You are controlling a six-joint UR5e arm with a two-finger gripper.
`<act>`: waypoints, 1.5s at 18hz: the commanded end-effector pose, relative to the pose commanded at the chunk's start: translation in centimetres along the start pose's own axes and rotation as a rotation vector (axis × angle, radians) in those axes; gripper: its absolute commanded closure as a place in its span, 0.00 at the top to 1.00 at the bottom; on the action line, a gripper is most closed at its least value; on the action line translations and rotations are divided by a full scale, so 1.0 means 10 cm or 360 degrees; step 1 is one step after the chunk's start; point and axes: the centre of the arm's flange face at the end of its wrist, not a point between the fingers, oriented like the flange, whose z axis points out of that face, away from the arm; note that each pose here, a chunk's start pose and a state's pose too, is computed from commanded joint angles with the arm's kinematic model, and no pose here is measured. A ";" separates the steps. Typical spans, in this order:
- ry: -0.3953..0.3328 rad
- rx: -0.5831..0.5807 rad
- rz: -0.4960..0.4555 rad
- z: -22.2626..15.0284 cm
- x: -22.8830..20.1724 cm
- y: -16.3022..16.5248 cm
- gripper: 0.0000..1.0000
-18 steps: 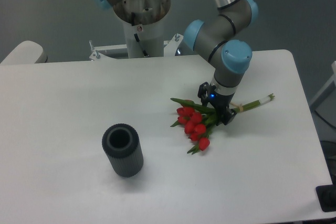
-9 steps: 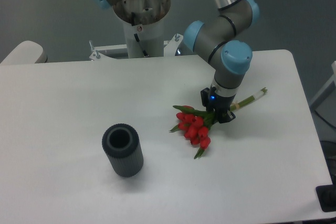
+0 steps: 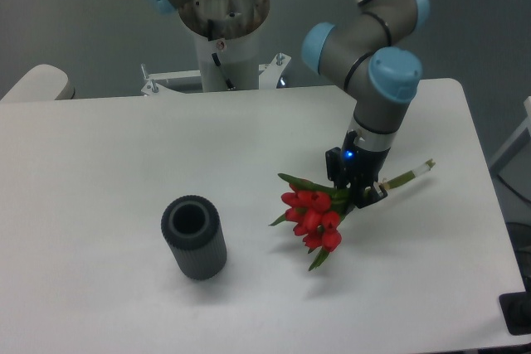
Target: Pick up the flowers from the table
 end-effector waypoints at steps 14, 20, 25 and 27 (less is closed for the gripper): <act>-0.0161 0.0768 -0.0556 -0.88 -0.81 -0.27 0.25; -0.0115 0.0856 -0.0642 -0.88 -0.81 -0.29 0.26; -0.0107 0.0856 -0.0661 -0.87 -0.81 -0.31 0.26; -0.0109 0.0854 -0.0660 -0.87 -0.81 -0.31 0.26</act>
